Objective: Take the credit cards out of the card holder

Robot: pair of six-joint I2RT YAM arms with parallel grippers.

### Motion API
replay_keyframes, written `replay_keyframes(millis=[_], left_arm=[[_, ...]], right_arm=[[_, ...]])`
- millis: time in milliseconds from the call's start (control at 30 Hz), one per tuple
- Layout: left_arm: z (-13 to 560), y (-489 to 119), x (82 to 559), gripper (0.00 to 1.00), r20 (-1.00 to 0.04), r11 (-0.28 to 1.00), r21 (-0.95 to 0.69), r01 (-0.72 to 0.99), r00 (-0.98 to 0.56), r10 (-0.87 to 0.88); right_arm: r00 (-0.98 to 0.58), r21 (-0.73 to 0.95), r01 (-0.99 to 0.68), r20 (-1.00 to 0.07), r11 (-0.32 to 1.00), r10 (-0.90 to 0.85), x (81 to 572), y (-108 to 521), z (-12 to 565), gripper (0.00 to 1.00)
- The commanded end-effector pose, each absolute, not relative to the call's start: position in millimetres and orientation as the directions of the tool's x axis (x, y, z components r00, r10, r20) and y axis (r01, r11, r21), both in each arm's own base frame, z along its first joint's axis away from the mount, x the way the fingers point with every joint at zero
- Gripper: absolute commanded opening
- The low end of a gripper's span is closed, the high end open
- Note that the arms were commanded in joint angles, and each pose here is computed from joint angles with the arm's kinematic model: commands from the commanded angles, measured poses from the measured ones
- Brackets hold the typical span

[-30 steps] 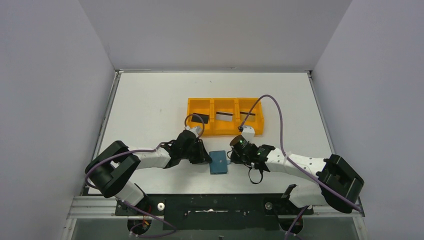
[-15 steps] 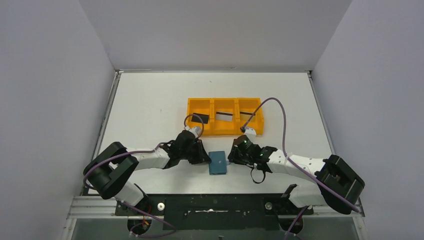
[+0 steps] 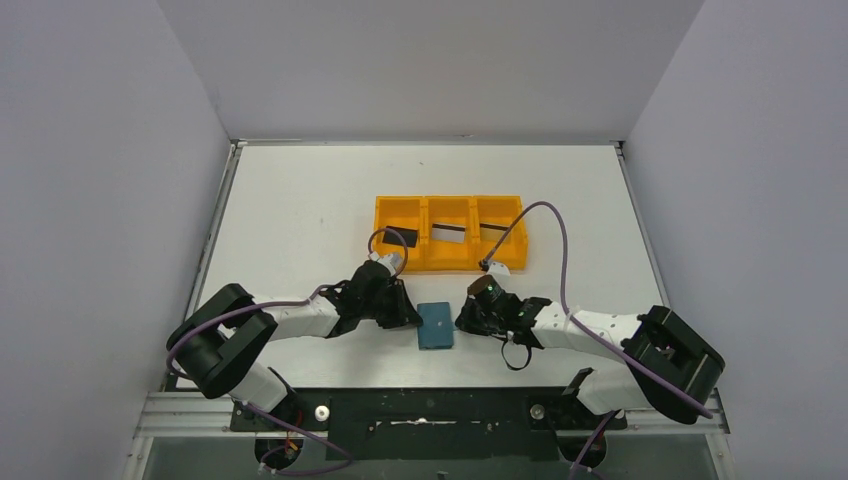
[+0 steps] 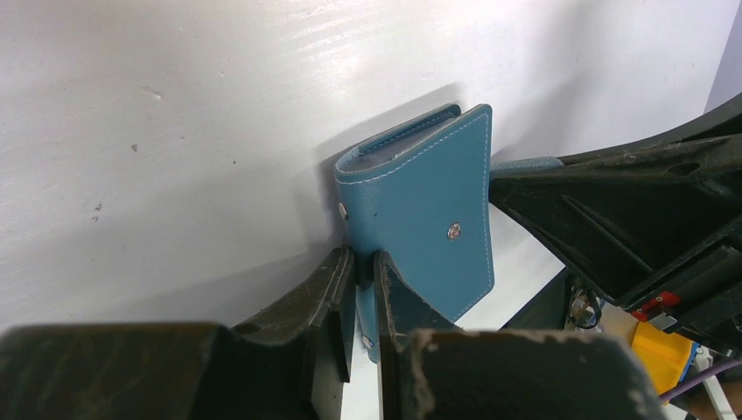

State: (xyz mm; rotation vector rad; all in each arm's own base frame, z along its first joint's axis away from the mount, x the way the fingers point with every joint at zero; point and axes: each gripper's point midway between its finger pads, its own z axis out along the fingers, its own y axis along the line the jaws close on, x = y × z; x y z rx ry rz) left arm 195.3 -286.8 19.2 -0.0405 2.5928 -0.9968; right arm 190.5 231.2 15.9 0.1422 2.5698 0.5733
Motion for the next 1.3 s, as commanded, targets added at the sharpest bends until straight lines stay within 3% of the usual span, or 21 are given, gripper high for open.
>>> replay_keyframes(millis=[0, 133, 333, 700, 933, 1267], left_arm=[[27, -285, 199, 0.03, -0.357, 0.754, -0.644, 0.129, -0.922, -0.147], [41, -283, 205, 0.15, -0.394, 0.745, -0.654, 0.134, -0.901, -0.184], [62, -265, 213, 0.47, -0.465, 0.761, -0.638, 0.116, -0.846, -0.261], [111, -206, 225, 0.91, -0.589, 0.766, -0.642, 0.029, -0.658, -0.469], [131, -185, 225, 0.93, -0.575, 0.693, -0.72, 0.041, -0.594, -0.562], [117, -184, 220, 0.93, -0.548, 0.711, -0.701, 0.053, -0.678, -0.49]], right_arm=[[-0.85, 0.455, -0.022, -0.478, 0.89, 0.224, 200, 239, 27, 0.02], [-0.821, 0.494, -0.067, -0.521, 0.867, 0.233, 207, 248, 51, 0.0], [-0.759, 0.527, -0.15, -0.603, 0.836, 0.244, 214, 249, 91, 0.0], [-0.768, 0.603, -0.379, -0.628, 0.702, 0.125, 201, 305, 134, 0.0], [-0.778, 0.544, -0.378, -0.626, 0.749, 0.061, 199, 326, 122, 0.01], [-0.797, 0.487, -0.163, -0.577, 0.858, 0.176, 211, 280, 84, 0.02]])
